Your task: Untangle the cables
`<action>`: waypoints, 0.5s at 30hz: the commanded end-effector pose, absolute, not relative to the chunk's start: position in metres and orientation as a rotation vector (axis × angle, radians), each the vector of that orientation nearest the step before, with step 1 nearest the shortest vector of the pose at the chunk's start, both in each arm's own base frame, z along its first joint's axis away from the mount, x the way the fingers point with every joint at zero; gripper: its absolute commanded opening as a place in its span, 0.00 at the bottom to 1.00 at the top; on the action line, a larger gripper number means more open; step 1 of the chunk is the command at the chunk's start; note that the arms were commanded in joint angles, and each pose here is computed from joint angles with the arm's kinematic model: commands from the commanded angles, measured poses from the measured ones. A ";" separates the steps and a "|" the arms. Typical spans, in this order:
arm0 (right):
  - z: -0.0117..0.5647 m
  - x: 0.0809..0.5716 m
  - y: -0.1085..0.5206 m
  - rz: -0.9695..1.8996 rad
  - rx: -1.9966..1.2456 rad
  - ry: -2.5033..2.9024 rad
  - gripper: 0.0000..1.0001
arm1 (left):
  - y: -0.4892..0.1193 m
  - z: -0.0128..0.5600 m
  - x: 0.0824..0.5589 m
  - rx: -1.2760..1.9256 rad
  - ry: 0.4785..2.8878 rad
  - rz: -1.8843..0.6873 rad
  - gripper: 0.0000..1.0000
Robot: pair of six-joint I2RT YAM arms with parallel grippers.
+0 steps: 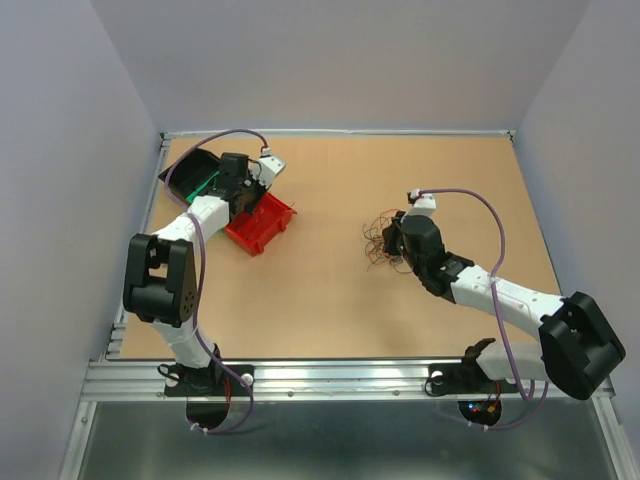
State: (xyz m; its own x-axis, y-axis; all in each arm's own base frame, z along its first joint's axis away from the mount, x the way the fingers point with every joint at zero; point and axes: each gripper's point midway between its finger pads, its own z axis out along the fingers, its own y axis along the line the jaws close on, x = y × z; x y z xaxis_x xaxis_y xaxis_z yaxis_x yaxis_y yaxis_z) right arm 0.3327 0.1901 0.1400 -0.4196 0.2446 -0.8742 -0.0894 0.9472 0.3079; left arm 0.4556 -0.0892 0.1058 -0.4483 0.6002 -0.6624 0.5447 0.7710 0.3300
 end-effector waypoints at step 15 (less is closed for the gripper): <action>0.148 0.336 0.192 0.400 0.121 1.927 0.01 | -0.082 0.182 0.421 0.869 2.025 0.062 0.00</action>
State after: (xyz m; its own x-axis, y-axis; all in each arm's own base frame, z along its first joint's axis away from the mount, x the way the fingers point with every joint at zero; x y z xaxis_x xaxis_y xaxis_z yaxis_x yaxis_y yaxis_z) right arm 0.3327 0.1903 0.1399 -0.4201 0.2445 -0.8739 -0.0904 0.9470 0.3083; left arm 0.4213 -0.0868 0.1866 -0.2904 0.5727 -0.7666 0.5259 0.7648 0.3722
